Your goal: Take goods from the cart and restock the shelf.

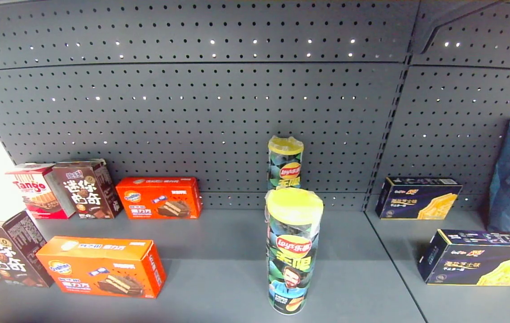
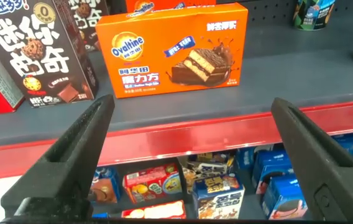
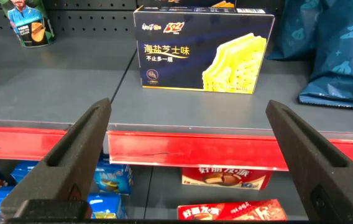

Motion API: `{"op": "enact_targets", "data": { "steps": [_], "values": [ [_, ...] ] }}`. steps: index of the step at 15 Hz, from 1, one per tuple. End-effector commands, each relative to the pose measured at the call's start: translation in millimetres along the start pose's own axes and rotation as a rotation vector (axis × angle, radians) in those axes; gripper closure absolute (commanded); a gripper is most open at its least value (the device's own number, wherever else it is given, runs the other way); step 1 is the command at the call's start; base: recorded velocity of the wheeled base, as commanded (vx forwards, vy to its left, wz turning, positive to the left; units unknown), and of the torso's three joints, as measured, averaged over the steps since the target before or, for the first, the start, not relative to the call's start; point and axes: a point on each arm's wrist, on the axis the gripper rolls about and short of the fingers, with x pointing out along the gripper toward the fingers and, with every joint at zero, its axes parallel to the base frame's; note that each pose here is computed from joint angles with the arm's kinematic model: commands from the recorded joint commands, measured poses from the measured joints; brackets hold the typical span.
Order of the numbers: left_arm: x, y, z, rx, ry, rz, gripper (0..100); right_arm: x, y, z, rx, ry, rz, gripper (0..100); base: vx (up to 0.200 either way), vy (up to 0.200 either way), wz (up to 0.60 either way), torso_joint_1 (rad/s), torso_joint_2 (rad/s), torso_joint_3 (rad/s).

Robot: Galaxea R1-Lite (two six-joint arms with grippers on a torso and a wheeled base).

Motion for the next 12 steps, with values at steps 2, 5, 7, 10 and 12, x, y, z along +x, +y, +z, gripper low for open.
{"op": "enact_targets", "data": {
  "steps": [2,5,7,10,12],
  "values": [
    [0.0,0.0,0.0,0.001,0.0,-0.001,0,0.1,0.0,0.1,0.0,0.0,0.002,0,0.0,0.0,0.0,0.0,0.0,0.0],
    [0.0,0.1,0.0,-0.008,0.0,0.005,0,0.1,0.0,0.1,0.0,0.0,0.002,0,-0.067,0.0,0.0,0.001,0.0,-0.001],
    [0.0,0.1,0.0,-0.005,0.0,0.004,0,0.1,0.0,0.1,0.0,0.0,0.002,0,0.0,0.0,0.0,0.0,0.0,0.0],
    [0.0,0.0,0.0,0.0,0.0,0.002,0,0.1,0.0,0.1,0.0,0.001,0.001,0,0.0,0.0,0.0,0.0,0.0,0.0],
    [0.0,0.0,0.0,0.001,0.0,0.001,0,0.1,0.0,0.1,0.0,0.0,0.002,0,0.0,0.0,0.0,0.0,0.0,0.0]
  ]
}}
